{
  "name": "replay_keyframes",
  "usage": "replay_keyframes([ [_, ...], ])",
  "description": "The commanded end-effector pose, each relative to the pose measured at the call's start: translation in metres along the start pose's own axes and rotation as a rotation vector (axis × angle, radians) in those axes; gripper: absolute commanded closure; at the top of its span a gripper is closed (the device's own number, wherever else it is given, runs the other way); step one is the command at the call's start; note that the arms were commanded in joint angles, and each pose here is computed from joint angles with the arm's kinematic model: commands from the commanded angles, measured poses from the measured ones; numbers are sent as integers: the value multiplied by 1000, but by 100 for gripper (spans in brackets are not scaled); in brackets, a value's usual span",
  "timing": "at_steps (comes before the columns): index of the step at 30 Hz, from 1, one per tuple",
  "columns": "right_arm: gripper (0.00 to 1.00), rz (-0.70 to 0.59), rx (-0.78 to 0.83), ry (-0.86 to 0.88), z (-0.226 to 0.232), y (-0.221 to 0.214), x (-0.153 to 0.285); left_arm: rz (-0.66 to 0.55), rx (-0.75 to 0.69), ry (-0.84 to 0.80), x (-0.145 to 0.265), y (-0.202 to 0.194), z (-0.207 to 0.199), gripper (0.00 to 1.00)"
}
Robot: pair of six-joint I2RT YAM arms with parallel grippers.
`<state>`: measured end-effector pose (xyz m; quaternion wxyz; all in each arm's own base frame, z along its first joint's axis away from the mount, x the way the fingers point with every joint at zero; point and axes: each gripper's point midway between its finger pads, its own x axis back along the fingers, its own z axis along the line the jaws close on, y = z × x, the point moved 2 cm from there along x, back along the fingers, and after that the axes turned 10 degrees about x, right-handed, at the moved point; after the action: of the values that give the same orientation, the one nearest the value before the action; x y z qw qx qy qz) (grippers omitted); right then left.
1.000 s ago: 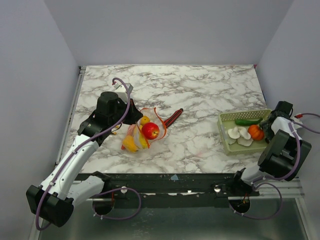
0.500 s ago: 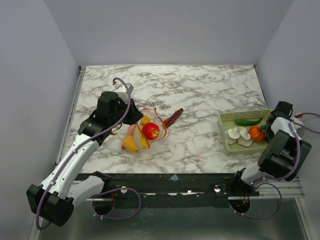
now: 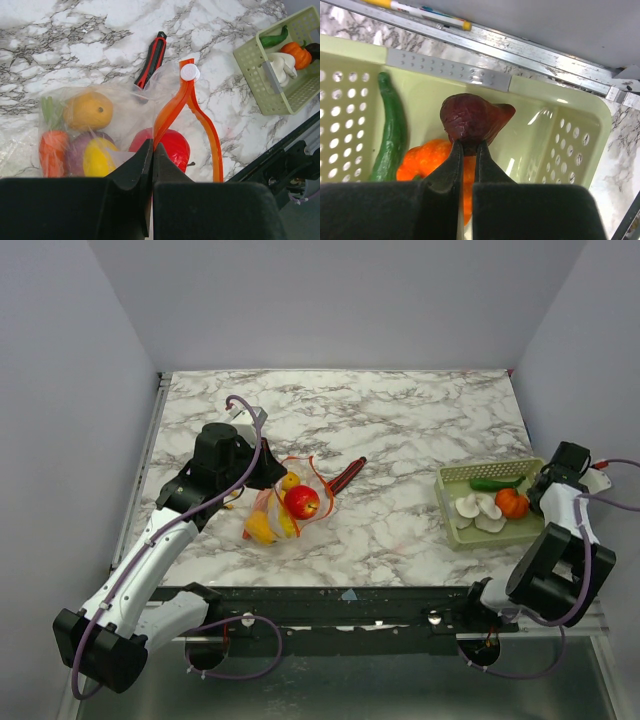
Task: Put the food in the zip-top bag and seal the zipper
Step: Pick up the fake fruit from the bin.
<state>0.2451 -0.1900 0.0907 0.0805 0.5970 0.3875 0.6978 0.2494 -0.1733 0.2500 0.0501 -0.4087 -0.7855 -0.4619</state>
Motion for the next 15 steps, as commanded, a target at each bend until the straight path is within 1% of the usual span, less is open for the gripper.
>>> replay_keyframes([
  [1, 100, -60, 14, 73, 14, 15, 20, 3, 4, -7, 0, 2, -3, 100],
  [5, 100, -99, 46, 132, 29, 18, 45, 20, 10, -16, -2, 1, -4, 100],
  [9, 100, -147, 98, 226, 52, 19, 80, 21, 9, -7, -3, 0, -2, 100],
  [12, 100, -156, 138, 285, 62, 24, 104, 16, 5, 7, -3, 1, 0, 100],
  [15, 100, -179, 175, 424, 78, 27, 138, 11, 3, 2, -2, 2, -1, 100],
])
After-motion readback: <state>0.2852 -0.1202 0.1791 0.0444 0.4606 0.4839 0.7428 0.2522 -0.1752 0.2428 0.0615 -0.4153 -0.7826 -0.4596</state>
